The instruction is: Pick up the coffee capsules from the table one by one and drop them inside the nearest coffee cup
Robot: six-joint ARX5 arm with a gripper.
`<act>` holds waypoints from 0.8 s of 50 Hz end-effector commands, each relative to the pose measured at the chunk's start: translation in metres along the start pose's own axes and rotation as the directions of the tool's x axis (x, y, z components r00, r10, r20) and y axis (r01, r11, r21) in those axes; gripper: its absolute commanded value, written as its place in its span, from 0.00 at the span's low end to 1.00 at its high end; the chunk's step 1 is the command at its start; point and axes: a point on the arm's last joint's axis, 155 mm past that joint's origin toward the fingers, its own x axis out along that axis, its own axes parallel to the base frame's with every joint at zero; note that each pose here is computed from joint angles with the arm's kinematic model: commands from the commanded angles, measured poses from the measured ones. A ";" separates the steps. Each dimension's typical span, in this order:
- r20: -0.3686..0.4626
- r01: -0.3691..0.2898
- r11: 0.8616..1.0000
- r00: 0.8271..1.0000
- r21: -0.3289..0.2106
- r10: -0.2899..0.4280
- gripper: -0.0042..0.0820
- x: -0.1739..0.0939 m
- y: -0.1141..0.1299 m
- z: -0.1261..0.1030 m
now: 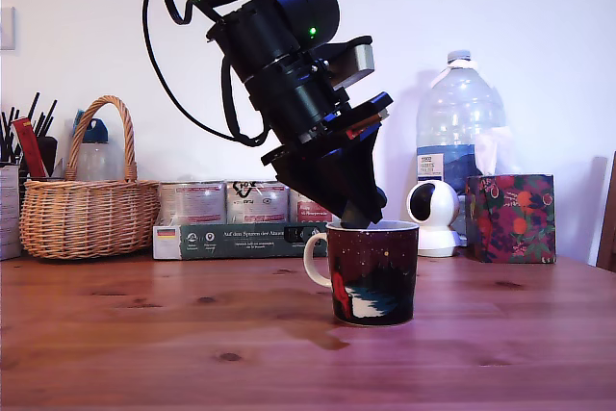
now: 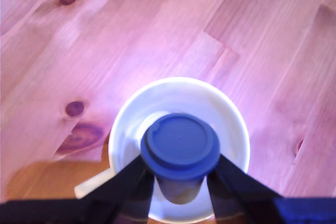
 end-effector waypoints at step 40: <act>0.002 0.007 1.000 1.000 0.014 -0.008 0.81 -0.003 -0.004 0.003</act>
